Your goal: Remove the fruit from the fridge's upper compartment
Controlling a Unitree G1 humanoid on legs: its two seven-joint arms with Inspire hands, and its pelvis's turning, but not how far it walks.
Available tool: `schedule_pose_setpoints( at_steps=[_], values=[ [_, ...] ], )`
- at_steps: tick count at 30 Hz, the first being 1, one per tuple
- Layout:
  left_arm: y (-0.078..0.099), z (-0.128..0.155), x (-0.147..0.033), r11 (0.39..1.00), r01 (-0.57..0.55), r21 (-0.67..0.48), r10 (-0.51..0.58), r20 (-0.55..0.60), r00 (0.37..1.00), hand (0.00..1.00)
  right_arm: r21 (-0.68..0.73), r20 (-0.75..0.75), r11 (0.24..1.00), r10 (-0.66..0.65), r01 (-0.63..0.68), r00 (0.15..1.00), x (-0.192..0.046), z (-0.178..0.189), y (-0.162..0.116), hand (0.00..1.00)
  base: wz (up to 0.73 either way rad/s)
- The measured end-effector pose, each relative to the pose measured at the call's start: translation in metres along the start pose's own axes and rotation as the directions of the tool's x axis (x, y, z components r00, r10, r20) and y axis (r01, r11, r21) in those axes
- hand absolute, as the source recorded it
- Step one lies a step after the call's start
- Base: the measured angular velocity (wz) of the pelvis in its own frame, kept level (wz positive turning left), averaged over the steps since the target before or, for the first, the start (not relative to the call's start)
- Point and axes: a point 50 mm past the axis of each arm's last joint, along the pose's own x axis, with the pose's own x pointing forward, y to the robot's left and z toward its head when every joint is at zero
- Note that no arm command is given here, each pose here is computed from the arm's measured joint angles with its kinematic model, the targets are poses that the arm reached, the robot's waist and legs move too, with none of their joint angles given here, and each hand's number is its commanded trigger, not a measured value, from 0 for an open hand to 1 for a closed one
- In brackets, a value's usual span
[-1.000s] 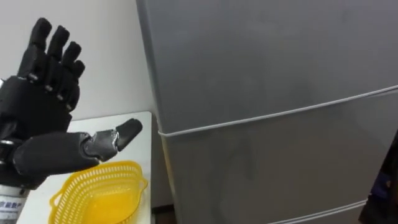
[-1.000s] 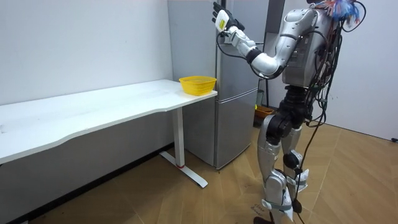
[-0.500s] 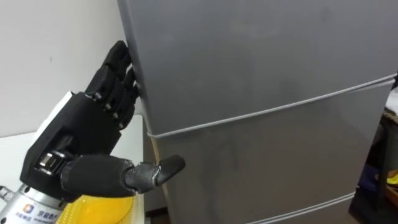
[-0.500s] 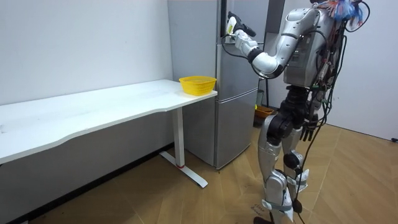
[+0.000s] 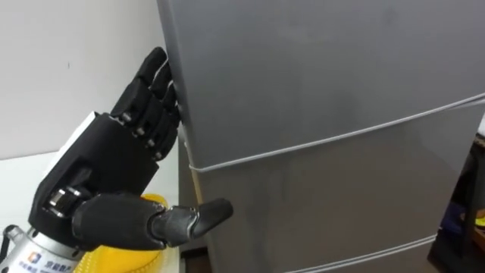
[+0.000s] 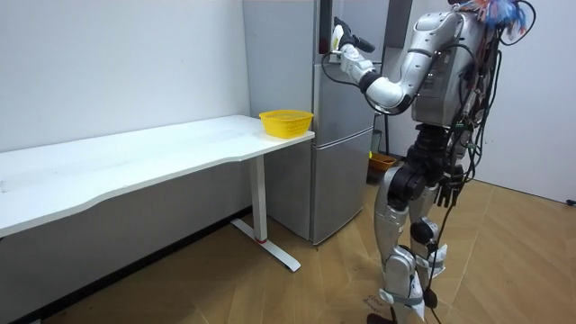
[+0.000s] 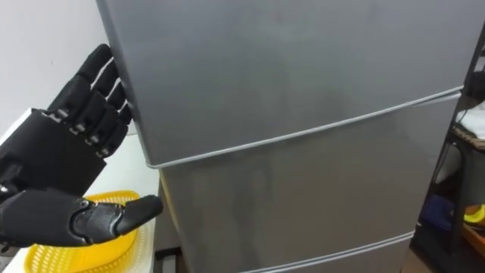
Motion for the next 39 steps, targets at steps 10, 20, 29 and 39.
schedule_pose_setpoints(
  at_steps=[10, 20, 29, 39],
  values=[
    [0.000, 0.004, 0.001, 0.999, 0.015, -0.051, -0.013, 0.039, 0.999, 1.00, 0.001, -0.001, 1.000, 0.029, -0.029, 1.000, -0.001, 0.007, -0.003, 0.00, 0.05],
    [-0.022, 0.005, 0.018, 0.965, 0.235, -0.113, -0.227, 0.079, 0.971, 0.76, 0.001, -0.013, 1.000, 0.016, -0.016, 1.000, -0.002, 0.004, -0.010, 0.00, -0.02],
    [-0.037, 0.000, 0.019, 0.916, 0.375, -0.139, -0.373, 0.041, 0.927, 0.00, 0.001, -0.011, 1.000, 0.007, -0.007, 1.000, -0.002, 0.006, -0.011, 0.00, 0.00],
    [-0.039, 0.000, 0.018, 0.899, 0.417, -0.136, -0.415, 0.047, 0.909, 0.00, -0.003, 0.009, 1.000, -0.001, 0.001, 1.000, -0.003, 0.015, -0.014, 0.00, 0.00]
  ],
)
